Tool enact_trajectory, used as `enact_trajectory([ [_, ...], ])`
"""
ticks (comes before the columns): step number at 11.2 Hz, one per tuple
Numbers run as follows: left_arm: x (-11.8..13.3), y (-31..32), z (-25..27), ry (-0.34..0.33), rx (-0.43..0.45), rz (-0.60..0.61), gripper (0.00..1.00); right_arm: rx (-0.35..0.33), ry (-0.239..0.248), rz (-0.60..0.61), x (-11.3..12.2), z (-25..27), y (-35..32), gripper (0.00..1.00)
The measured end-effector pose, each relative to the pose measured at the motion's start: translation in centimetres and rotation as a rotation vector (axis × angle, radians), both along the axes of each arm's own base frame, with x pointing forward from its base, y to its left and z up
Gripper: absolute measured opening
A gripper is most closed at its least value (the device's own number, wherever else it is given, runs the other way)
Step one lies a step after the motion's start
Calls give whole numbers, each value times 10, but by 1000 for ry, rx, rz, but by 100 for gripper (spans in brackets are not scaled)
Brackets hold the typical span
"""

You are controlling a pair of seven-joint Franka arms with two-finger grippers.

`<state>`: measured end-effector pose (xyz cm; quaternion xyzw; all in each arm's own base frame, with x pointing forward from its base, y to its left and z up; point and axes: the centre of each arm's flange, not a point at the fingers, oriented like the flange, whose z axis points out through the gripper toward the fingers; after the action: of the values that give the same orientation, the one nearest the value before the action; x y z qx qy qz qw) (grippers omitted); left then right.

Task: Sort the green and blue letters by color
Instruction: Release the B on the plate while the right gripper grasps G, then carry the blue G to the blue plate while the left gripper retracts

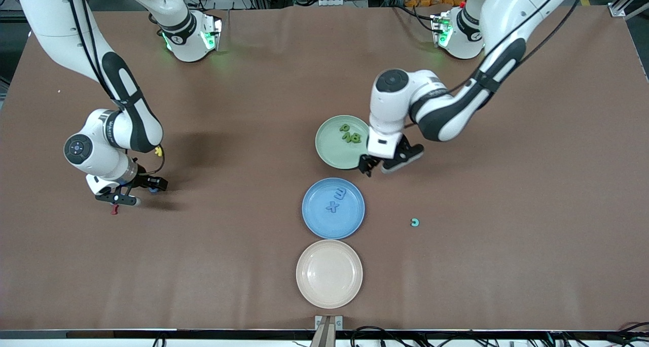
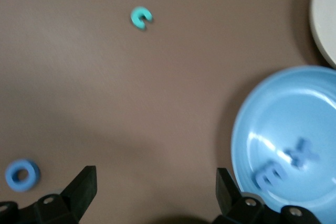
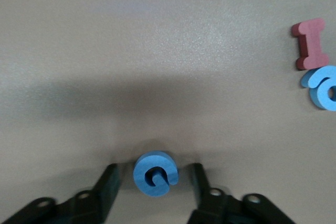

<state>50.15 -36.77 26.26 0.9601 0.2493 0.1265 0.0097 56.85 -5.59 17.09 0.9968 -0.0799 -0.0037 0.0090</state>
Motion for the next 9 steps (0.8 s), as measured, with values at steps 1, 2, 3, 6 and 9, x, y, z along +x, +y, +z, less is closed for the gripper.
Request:
enact_trajectory([
  [1,15,17,0,14,1,20,100,2,-4,2,0,3,1,52],
  [2,33,36,4,28,3,51,100,3,-7,3,1,4,3,39],
  [3,53,59,12,45,14,87,100,4,-7,3,1,4,3,38],
  [6,128,156,68,105,9,148,100,4,-12,4,2,5,3,37],
  [9,149,227,93,148,6,168,100,12,-39,-7,18,20,16,37],
])
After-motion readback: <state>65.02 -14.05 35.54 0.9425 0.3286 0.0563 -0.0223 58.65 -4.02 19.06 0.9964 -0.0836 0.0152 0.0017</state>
